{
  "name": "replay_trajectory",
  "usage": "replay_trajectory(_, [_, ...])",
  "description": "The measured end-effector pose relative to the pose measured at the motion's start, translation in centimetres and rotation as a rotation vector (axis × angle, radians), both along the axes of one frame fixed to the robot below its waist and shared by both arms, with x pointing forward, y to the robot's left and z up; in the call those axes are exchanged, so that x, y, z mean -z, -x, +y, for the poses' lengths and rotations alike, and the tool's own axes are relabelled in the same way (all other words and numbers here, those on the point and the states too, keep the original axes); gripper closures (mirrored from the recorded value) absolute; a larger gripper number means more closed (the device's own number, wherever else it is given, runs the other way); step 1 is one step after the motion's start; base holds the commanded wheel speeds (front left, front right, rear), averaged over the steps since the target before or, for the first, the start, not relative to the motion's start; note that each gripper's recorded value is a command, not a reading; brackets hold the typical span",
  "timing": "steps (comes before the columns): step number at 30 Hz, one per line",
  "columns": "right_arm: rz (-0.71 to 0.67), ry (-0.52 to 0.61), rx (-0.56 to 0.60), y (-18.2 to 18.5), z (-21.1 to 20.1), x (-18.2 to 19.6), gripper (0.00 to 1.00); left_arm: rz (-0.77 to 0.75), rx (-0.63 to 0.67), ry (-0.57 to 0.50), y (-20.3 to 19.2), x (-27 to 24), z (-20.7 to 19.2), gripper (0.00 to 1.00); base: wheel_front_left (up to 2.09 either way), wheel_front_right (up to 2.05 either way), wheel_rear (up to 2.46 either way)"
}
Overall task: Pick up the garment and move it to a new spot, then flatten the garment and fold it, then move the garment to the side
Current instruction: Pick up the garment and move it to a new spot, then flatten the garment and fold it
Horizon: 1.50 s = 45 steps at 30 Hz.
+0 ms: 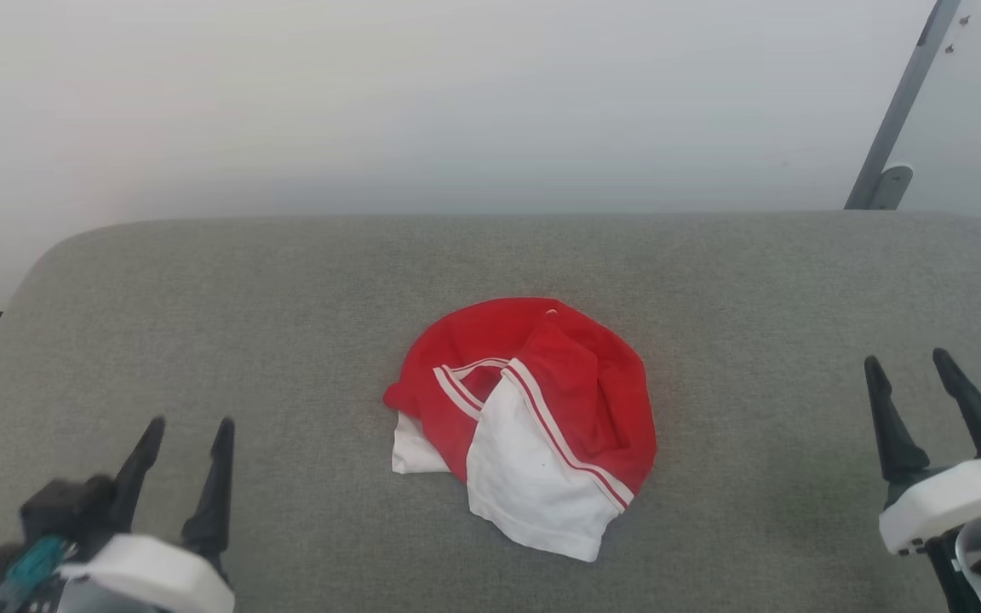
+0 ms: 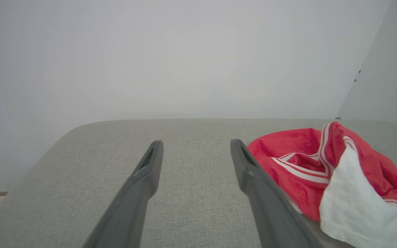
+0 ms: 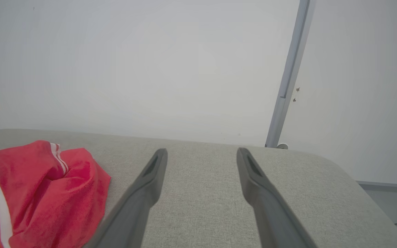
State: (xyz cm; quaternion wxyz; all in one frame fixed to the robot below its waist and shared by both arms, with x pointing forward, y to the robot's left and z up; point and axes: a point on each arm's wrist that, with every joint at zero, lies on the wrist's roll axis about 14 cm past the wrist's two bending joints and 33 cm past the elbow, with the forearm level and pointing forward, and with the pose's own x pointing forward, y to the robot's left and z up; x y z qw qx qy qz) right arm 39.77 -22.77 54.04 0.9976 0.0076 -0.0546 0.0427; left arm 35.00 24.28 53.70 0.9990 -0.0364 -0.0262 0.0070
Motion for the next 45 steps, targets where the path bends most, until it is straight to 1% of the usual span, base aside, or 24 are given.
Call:
replay_trajectory(5, [0.004, -0.012, 0.003, 0.3, 0.1, 0.4, 0.00, 0.007, -0.034, 0.047, 1.5, 1.0, 1.1, 0.00, 0.00, 0.00, 0.00])
replay_trajectory(9, [0.017, -0.014, 0.001, 0.6, 0.4, 1.0, 0.00, -0.004, -0.059, 0.056, 2.2, 1.0, 1.9, 0.00, 0.00, 0.00, 0.00])
replay_trajectory(16, [0.017, -0.012, -0.011, 0.5, 0.8, 1.0, 0.00, -0.012, -0.075, 0.044, 2.5, 0.7, 2.5, 0.00, 0.00, 0.00, 0.00])
replay_trajectory(23, [0.038, -0.006, -0.058, 0.2, 2.4, 1.5, 0.00, -0.014, -0.083, 0.048, 2.9, 0.7, 2.7, 0.00, 0.00, 0.00, 0.00])
replay_trajectory(28, [0.094, -0.005, -0.169, 0.0, 6.1, 2.6, 0.00, -0.010, -0.098, 0.053, 3.3, 0.9, 2.9, 0.00, 0.00, 0.00, 0.00])
replay_trajectory(33, [0.193, 0.010, -0.340, 0.6, 11.1, 4.5, 0.00, 0.015, -0.120, 0.054, 3.8, 1.6, 3.1, 0.00, 0.00, 0.00, 0.00])
replay_trajectory(38, [0.321, 0.040, -0.500, 1.7, 14.8, 6.9, 0.00, 0.038, -0.135, 0.069, 3.9, 2.5, 2.9, 0.00, 0.00, 0.00, 0.00])
replay_trajectory(41, [0.417, 0.070, -0.584, 2.6, 16.3, 8.6, 0.00, 0.041, -0.144, 0.072, 3.8, 2.7, 2.9, 0.00, 0.00, 0.00, 0.00])
replay_trajectory(42, [0.484, 0.096, -0.634, 3.1, 17.0, 9.8, 0.00, 0.048, -0.150, 0.083, 3.7, 3.0, 2.7, 0.00, 0.00, 0.00, 0.00])
replay_trajectory(45, [0.564, 0.139, -0.698, 3.7, 17.6, 11.1, 0.00, 0.064, -0.157, 0.090, 3.6, 3.7, 2.6, 0.00, 0.00, 0.00, 0.00])
